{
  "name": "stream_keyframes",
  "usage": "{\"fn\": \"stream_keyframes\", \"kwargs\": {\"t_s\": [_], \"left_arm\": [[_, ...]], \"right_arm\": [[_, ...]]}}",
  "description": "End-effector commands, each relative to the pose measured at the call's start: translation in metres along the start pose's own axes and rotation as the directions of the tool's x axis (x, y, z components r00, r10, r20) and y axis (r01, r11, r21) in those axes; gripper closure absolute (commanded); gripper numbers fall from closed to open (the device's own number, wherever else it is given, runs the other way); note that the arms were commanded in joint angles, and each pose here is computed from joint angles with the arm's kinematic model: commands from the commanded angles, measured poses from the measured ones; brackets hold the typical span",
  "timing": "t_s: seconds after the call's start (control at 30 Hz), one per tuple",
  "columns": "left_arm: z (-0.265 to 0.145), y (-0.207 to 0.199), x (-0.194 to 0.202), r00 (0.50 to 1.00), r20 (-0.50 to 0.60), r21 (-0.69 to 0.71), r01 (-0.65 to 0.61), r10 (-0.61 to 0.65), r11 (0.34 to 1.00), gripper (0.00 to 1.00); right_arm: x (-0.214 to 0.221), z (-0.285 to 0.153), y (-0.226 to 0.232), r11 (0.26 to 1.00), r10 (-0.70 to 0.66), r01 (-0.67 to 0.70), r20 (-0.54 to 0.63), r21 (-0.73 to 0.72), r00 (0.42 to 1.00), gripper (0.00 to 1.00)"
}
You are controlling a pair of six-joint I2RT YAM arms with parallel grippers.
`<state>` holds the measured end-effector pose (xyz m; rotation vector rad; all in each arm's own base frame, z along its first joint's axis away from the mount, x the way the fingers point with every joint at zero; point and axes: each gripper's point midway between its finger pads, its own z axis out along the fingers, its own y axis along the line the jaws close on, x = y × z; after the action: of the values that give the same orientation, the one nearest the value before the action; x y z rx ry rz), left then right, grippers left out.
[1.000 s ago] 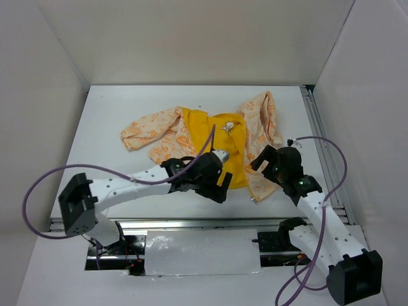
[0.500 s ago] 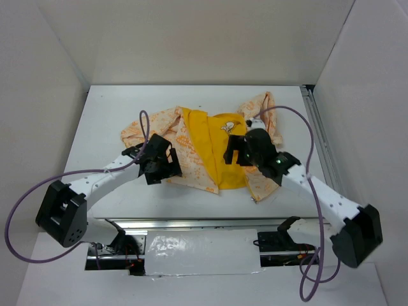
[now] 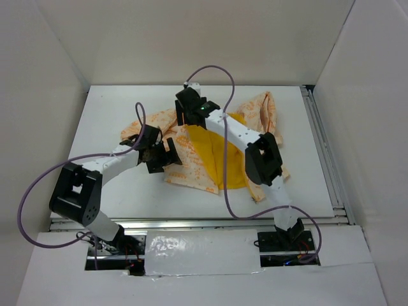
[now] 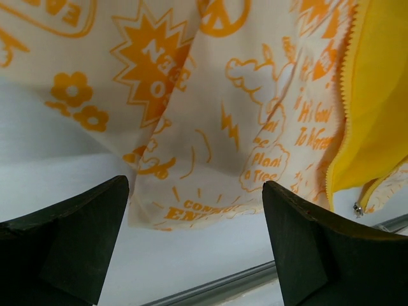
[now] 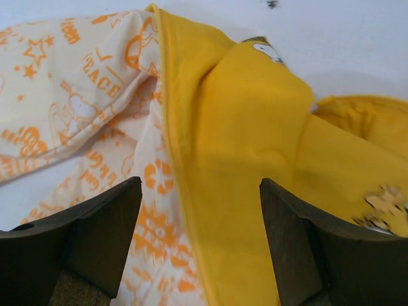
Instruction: Zip up the jacket
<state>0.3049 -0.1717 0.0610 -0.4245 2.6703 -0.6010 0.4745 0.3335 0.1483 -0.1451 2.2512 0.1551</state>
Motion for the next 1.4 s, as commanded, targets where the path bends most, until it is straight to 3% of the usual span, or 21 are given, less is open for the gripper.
{"fn": "stream_keyframes", "kwargs": {"t_s": [0.0,0.1,0.17,0.2,0.33,0.4,0.5,0.53,0.7,0.83,0.87,0.93,1.03,1.1,1.13,1.2,1.23,1.27,1.37], "left_arm": [[0.005,-0.016,-0.012,0.998,0.018,0.081,-0.055,0.054,0.995,0.02],[0.015,-0.009,-0.01,0.999,-0.01,0.042,-0.039,0.039,0.998,0.04],[0.022,0.0,-0.009,0.999,-0.023,0.002,-0.026,0.026,1.0,0.1],[0.024,0.002,-0.009,0.999,-0.027,-0.003,-0.028,0.028,1.0,0.18],[0.026,0.002,-0.012,0.999,-0.038,0.022,-0.032,0.033,0.999,0.35],[0.022,0.001,-0.017,0.999,-0.017,0.021,-0.041,0.041,0.999,0.58],[0.014,-0.001,-0.024,0.999,0.016,0.019,-0.05,0.05,0.999,1.0],[0.013,-0.002,-0.026,0.998,0.023,0.023,-0.055,0.055,0.998,1.0],[-0.013,-0.026,-0.041,0.989,0.102,0.101,-0.115,0.105,0.988,1.0],[-0.059,-0.062,-0.088,0.953,0.257,0.162,-0.206,0.16,0.965,1.0],[-0.079,-0.074,-0.1,0.937,0.305,0.178,-0.23,0.168,0.957,1.0],[-0.144,-0.114,-0.144,0.857,0.478,0.221,-0.328,0.191,0.919,1.0],[-0.205,-0.136,-0.159,0.784,0.583,0.233,-0.413,0.213,0.88,1.0],[-0.225,-0.138,-0.152,0.775,0.597,0.246,-0.421,0.206,0.873,1.0],[-0.216,-0.129,-0.141,0.794,0.572,0.244,-0.403,0.205,0.882,1.0],[-0.22,-0.118,-0.118,0.81,0.561,0.265,-0.372,0.172,0.89,1.0],[-0.189,-0.094,-0.096,0.857,0.489,0.254,-0.317,0.162,0.914,1.0],[-0.182,-0.083,-0.086,0.883,0.457,0.261,-0.252,0.111,0.932,1.0],[-0.15,-0.035,-0.037,0.945,0.328,0.226,-0.092,0.013,0.97,1.0]], "right_arm": [[-0.017,0.015,0.01,0.999,-0.016,0.015,0.015,0.031,1.0,0.19],[-0.015,0.035,0.015,0.999,-0.005,0.005,0.016,0.038,1.0,0.2],[-0.013,0.042,0.014,0.999,0.015,-0.015,0.019,0.029,1.0,0.2],[-0.006,0.049,0.017,1.0,0.024,-0.024,0.009,0.004,1.0,0.21],[0.01,0.069,0.0,0.995,0.102,-0.101,-0.053,0.019,0.993,0.39],[0.014,0.072,-0.01,0.99,0.137,-0.134,-0.07,0.052,0.988,0.51],[0.005,0.067,-0.03,0.979,0.189,-0.185,-0.036,0.088,0.981,0.79],[-0.009,0.06,-0.042,0.969,0.225,-0.225,0.011,0.104,0.974,1.0],[-0.057,0.032,-0.061,0.957,0.283,-0.288,0.107,0.039,0.953,1.0],[-0.129,-0.01,-0.059,0.939,0.324,-0.296,0.168,-0.174,0.931,1.0],[-0.158,-0.031,-0.072,0.928,0.351,-0.308,0.216,-0.21,0.911,1.0],[-0.208,-0.086,-0.087,0.904,0.388,-0.295,0.305,-0.309,0.87,1.0],[-0.242,-0.148,-0.124,0.881,0.44,-0.315,0.369,-0.352,0.819,1.0],[-0.225,-0.154,-0.143,0.872,0.461,-0.36,0.314,-0.331,0.83,1.0],[-0.225,-0.176,-0.16,0.862,0.482,-0.374,0.32,-0.342,0.816,1.0],[-0.168,-0.145,-0.169,0.855,0.489,-0.42,0.203,-0.304,0.849,1.0],[-0.157,-0.154,-0.171,0.855,0.485,-0.417,0.191,-0.307,0.853,1.0],[-0.113,-0.128,-0.18,0.859,0.486,-0.453,0.105,-0.237,0.868,1.0],[-0.051,-0.099,-0.201,0.859,0.504,-0.5,0.011,-0.106,0.864,1.0]]}}
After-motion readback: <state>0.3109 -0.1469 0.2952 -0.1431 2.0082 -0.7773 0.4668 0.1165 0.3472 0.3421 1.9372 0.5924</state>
